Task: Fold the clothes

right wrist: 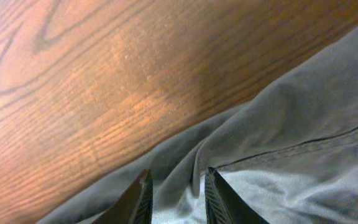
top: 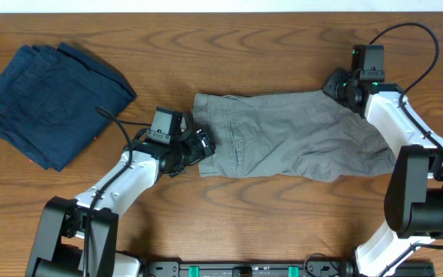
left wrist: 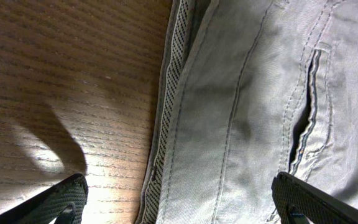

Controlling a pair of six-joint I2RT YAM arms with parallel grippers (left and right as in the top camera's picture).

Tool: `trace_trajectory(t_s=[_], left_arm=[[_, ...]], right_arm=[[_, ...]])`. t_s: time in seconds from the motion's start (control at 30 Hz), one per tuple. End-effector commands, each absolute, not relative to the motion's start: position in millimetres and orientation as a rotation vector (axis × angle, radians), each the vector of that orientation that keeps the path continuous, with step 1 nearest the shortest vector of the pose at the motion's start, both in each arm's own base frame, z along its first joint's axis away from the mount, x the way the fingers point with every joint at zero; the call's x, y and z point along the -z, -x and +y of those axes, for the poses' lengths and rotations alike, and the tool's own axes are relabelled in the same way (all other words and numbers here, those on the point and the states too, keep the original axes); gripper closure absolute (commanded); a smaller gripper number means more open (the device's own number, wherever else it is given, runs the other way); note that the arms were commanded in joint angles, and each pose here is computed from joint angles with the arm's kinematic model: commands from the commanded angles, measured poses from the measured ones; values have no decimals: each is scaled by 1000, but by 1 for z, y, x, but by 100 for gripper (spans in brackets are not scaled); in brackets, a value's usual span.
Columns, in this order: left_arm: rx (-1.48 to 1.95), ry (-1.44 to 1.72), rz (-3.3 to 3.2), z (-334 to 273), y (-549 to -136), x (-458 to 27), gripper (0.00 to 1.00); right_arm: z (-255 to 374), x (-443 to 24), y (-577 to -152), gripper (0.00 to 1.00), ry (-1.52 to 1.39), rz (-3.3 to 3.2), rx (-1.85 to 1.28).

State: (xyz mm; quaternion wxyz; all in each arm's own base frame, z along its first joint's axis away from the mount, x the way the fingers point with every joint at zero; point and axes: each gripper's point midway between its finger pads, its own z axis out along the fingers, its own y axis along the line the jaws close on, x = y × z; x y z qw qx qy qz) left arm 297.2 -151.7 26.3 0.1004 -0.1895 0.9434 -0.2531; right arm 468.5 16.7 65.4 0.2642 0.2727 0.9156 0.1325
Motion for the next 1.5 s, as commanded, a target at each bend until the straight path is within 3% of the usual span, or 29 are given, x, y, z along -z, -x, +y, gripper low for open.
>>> trace_trajectory(t_s=[0.0,0.3,0.6,0.93,1.1,1.33,1.47], left_arm=[[759,515,2786,-154,-298,-25,5],[806,453,2711,-160,-313,-36,5],[789,470,2747,-158,-305,-32,5],[786,473,2754,-157,-304,-31,4],[783,476,2762,-157,-302,-30,4],[791,469,2745,-158,-306,-32,3],[802,455,2719,-160,-311,-35,0]], right_arm=[[30,-78,-466,69,-640,2487,-420],[72,-127,-456,70,-288,2458,-505],[129,-63,-415,73,-16,2717,-490],[144,-29,-474,68,-63,2547,-514],[144,-10,-470,67,-97,2589,-516],[133,-17,-455,60,-129,2651,-507],[120,-64,-461,42,-149,2560,-513]])
